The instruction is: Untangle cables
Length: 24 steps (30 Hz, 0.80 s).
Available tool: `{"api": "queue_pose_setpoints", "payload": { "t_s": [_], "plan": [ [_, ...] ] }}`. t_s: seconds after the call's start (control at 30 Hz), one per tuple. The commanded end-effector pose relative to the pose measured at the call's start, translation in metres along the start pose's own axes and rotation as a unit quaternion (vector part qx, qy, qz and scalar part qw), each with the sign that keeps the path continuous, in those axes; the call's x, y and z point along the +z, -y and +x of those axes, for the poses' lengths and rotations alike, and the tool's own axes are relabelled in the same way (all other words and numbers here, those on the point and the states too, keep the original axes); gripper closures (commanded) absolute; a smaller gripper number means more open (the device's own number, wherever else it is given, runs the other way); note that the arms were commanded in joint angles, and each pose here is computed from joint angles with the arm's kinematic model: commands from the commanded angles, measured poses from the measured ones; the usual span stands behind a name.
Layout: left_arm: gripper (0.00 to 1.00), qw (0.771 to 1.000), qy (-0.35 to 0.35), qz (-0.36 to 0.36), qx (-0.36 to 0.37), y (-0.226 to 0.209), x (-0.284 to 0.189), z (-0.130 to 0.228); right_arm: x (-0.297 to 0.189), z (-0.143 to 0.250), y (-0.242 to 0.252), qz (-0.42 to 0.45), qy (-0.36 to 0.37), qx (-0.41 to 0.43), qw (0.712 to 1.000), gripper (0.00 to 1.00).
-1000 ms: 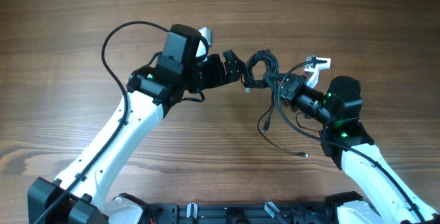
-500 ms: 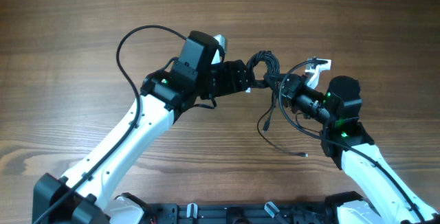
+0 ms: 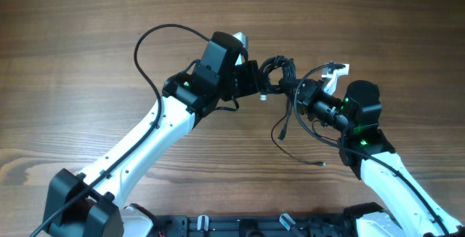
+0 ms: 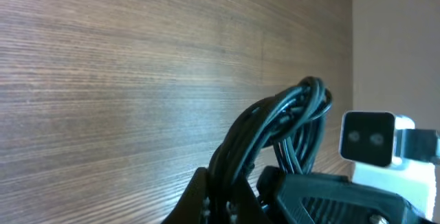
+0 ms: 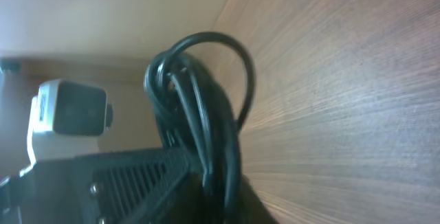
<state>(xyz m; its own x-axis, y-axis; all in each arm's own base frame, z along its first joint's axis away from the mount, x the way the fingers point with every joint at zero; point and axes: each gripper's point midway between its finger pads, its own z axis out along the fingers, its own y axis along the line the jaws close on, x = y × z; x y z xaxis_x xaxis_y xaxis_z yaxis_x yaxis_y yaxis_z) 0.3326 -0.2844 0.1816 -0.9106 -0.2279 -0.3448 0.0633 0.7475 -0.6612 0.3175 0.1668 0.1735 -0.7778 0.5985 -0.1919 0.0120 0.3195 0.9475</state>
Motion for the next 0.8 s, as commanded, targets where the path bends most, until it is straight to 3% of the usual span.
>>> {"api": "queue_pose_setpoints", "payload": {
  "t_s": [0.0,0.03,0.1,0.2,0.23,0.3,0.4,0.47,0.6,0.67,0.77],
  "plan": [
    [0.96,0.999,0.034,-0.024,0.019,-0.006,-0.001,-0.017,0.0,0.001,0.009,0.016,-0.007,-0.128,0.992,0.41],
    [0.96,0.998,0.038,-0.026,0.042,-0.008,-0.004,-0.02,-0.002,0.0,0.018,0.031,-0.011,-0.178,0.984,0.2],
    [0.96,0.996,0.043,-0.028,0.077,-0.011,-0.01,-0.026,-0.01,-0.008,0.034,0.058,-0.007,-0.189,0.98,0.01],
    [0.96,0.986,0.047,-0.035,0.154,-0.014,-0.021,-0.03,-0.024,-0.019,0.036,0.042,-0.01,-0.214,0.976,0.0],
    [0.96,0.98,0.044,-0.036,0.192,-0.013,-0.024,-0.028,-0.031,-0.017,0.022,-0.007,-0.028,-0.257,0.966,0.07],
    [0.96,0.958,0.014,0.005,0.287,0.002,-0.025,-0.013,-0.037,-0.009,0.005,-0.063,-0.051,-0.298,0.951,0.11],
    [0.95,0.9,-0.03,0.076,0.428,0.023,-0.023,0.02,-0.04,0.012,-0.013,-0.126,-0.091,-0.348,0.924,0.11],
    [0.96,0.876,-0.037,0.083,0.474,0.028,-0.021,0.03,-0.039,0.023,-0.015,-0.142,-0.108,-0.374,0.91,0.12],
    [0.96,0.868,-0.043,0.088,0.487,0.031,-0.02,0.037,-0.029,0.029,-0.006,-0.119,-0.107,-0.41,0.898,0.2],
    [0.96,0.869,-0.048,0.086,0.485,0.029,-0.02,0.039,-0.026,0.028,-0.001,-0.102,-0.103,-0.407,0.902,0.3],
    [0.96,0.871,-0.046,0.079,0.483,0.026,-0.02,0.037,-0.025,0.035,0.001,-0.103,-0.117,-0.396,0.905,0.87]
  ]
}}
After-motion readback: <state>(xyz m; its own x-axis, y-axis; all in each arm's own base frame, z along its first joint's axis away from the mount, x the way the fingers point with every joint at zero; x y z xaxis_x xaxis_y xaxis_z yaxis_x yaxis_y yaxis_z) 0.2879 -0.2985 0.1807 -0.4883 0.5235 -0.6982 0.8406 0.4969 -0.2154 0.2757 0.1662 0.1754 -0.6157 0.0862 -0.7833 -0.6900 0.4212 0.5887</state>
